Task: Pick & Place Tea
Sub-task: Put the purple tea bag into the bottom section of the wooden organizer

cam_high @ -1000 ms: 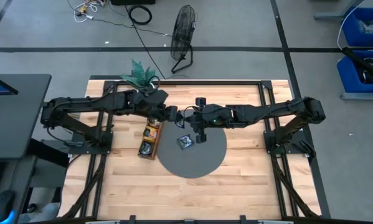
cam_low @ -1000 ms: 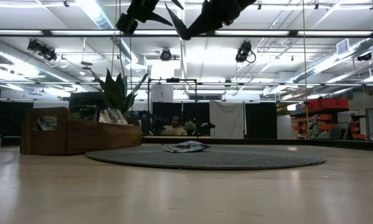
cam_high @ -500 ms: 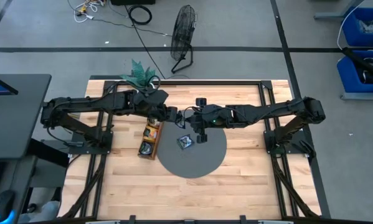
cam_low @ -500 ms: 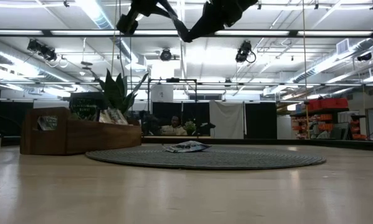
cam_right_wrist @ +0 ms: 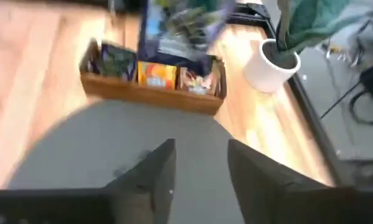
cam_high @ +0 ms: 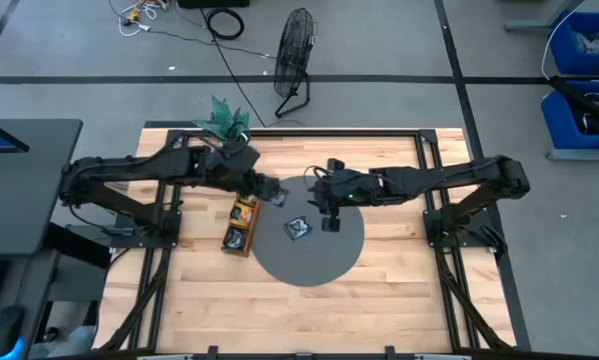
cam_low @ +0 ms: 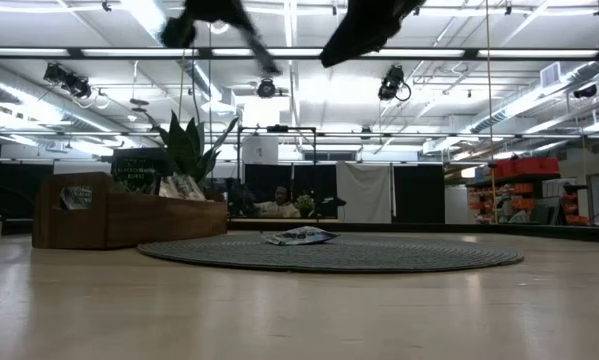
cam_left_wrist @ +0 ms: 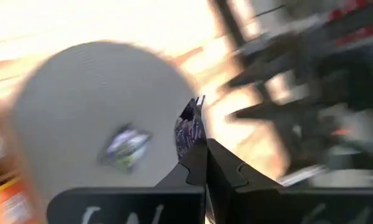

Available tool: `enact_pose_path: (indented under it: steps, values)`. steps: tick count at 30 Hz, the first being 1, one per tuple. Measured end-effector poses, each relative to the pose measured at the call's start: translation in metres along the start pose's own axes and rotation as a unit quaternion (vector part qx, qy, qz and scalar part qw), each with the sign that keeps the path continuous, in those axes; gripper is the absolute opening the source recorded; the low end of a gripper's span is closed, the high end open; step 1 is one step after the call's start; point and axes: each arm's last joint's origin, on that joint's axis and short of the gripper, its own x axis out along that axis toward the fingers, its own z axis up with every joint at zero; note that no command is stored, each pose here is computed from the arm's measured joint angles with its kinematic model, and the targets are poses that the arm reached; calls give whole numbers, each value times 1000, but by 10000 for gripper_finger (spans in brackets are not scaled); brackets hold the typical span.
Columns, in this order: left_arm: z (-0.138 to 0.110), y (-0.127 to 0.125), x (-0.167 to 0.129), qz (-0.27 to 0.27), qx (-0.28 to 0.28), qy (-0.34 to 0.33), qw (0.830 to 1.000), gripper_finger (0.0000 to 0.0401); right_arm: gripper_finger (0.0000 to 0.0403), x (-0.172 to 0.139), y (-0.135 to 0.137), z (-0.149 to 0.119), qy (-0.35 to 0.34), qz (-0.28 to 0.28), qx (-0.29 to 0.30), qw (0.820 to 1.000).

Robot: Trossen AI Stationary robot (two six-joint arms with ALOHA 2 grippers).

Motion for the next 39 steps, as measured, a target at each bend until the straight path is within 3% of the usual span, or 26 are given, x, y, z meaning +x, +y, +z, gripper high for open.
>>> enact_pose_path:
  steps: [4,8,22,39]
  values:
    - [-19,5,-12,63,18,6,998,1,185,-11,-2,-5,25,0,62,998]
    - [-38,8,-23,116,27,13,993,1,203,-16,-2,-6,30,-4,85,996]
    - [-97,17,-50,250,40,-7,967,1,192,-16,0,-2,11,0,113,994]
    - [-139,13,-13,319,75,-3,945,1,191,-18,5,0,0,7,114,994]
